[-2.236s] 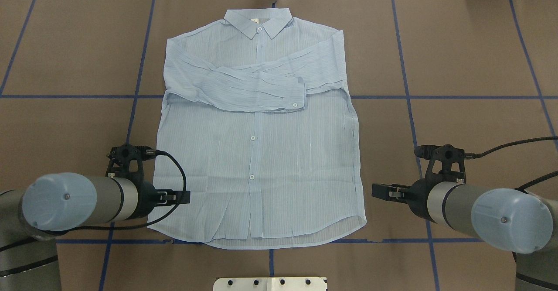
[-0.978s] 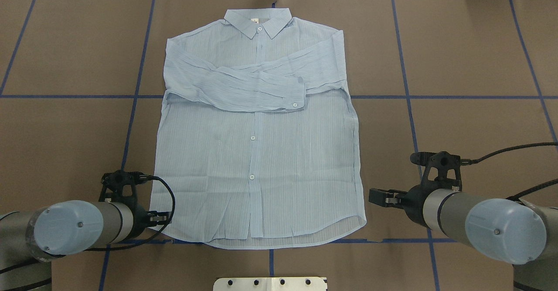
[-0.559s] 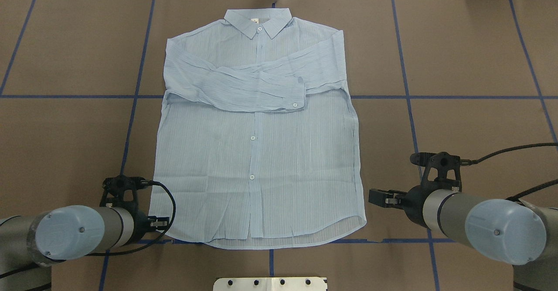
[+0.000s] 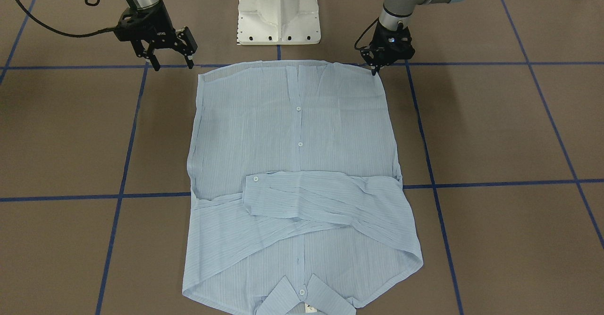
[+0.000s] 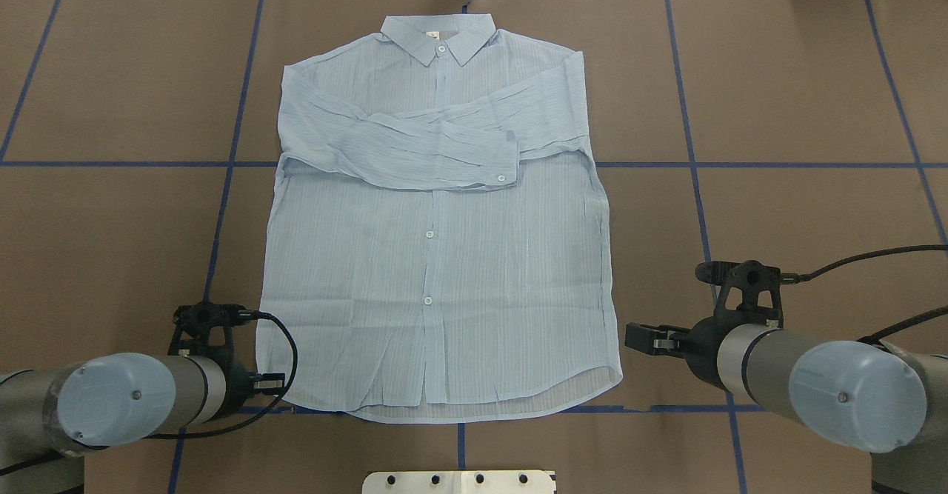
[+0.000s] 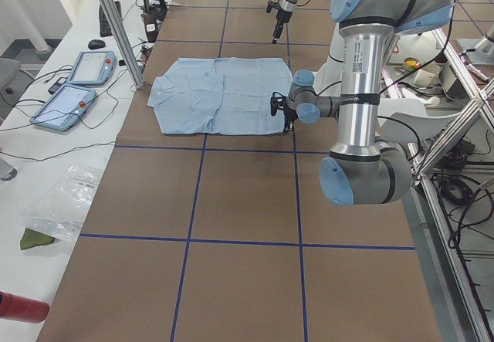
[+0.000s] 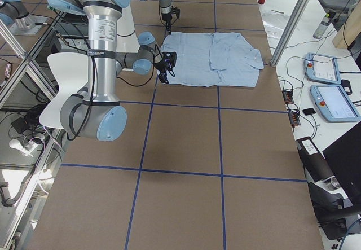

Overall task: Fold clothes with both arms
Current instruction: 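Lower both grippers to the hem corners nearest the robot and grasp them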

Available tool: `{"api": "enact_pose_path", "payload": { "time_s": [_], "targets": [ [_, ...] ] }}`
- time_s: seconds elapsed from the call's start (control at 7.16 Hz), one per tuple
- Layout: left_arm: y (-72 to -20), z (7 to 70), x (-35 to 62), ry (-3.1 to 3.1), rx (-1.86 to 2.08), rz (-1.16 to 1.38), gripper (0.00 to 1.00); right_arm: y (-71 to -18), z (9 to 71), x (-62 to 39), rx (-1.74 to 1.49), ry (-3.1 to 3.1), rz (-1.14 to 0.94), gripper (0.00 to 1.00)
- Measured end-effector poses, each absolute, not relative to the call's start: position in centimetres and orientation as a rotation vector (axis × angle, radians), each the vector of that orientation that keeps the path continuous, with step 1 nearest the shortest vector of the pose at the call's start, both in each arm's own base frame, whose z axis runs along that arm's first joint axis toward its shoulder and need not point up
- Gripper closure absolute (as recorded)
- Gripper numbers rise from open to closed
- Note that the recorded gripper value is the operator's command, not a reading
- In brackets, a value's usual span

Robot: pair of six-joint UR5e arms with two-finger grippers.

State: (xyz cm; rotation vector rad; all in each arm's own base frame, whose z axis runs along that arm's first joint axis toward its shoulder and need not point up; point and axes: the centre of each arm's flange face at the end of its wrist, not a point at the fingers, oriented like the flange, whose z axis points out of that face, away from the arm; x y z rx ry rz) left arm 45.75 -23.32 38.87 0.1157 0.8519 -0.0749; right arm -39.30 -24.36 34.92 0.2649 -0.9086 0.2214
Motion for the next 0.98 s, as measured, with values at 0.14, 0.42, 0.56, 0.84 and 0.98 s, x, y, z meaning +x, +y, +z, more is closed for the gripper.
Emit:
{"api": "enact_pose_path", "payload": {
  "time_s": [0.14, 0.42, 0.56, 0.84, 0.98],
  "targets": [
    [-23.3, 38.3, 45.5, 0.863, 0.118, -0.075, 1.0, -23.6, 35.0, -39.9, 0.265, -0.91, 0.236, 0.1],
    [-23.3, 37.7, 45.3, 0.875, 0.12, -0.077, 1.0, -21.3, 36.4, -42.7, 0.298, -0.888, 0.279, 0.36],
    [-23.3, 37.7, 45.3, 0.876, 0.12, -0.078, 1.0, -20.3, 37.6, -44.6, 0.325, -0.869, 0.3, 0.43],
    [-23.3, 37.6, 45.3, 0.877, 0.119, -0.077, 1.0, -18.8, 38.6, -47.1, 0.372, -0.853, 0.304, 0.51],
    [-23.2, 37.6, 45.3, 0.877, 0.119, -0.077, 1.0, -18.3, 38.7, -47.8, 0.38, -0.851, 0.297, 0.52]
  ]
}}
